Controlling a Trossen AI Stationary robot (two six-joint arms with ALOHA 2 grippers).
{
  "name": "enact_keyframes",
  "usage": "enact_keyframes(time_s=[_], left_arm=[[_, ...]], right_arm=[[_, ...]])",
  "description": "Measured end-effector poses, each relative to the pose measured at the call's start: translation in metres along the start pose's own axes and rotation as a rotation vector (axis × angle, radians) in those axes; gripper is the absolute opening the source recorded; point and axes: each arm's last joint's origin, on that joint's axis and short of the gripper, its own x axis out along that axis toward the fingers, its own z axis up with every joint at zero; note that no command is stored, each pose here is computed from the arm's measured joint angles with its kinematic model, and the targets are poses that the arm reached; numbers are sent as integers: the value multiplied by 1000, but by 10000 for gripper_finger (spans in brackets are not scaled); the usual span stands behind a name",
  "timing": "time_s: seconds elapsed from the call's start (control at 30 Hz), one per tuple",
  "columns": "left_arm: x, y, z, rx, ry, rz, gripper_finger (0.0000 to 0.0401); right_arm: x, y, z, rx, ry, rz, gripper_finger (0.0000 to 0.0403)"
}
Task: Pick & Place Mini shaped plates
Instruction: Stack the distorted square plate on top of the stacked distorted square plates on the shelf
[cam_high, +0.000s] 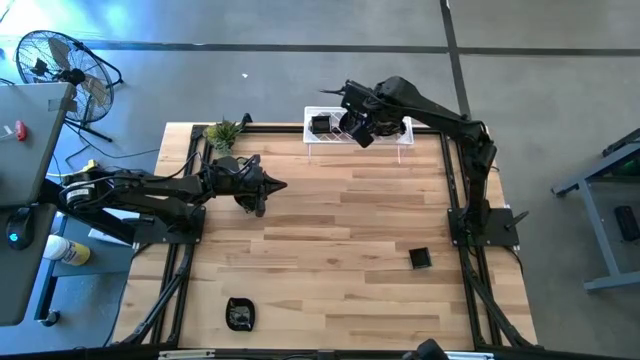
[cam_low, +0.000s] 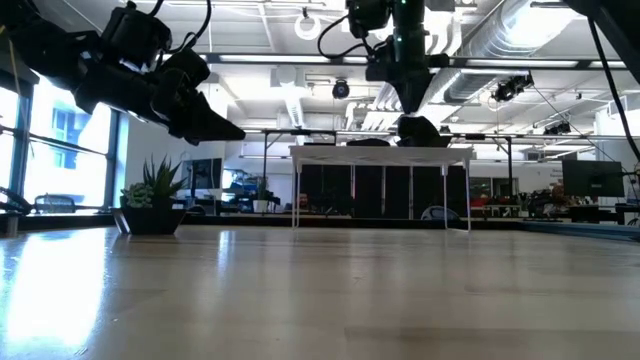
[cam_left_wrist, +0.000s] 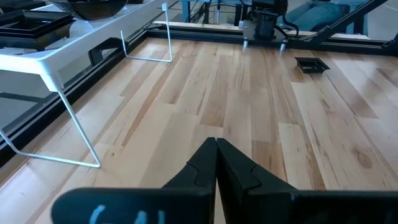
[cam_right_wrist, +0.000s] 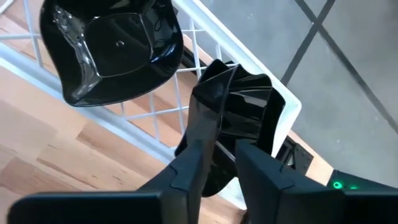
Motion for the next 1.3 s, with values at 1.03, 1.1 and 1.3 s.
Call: enact_keyframes(time_s=[1.03, 1.1, 1.3], left_arm=[[0, 0, -3, -5, 29, -3, 1], [0, 0, -3, -5, 29, -3, 1], [0, 0, -3, -6, 31, -3, 1]], right_arm=[[1, -13, 1, 95, 46, 108, 82], [1, -13, 1, 100, 46, 107, 74], [1, -12, 2, 125, 39, 107, 58]])
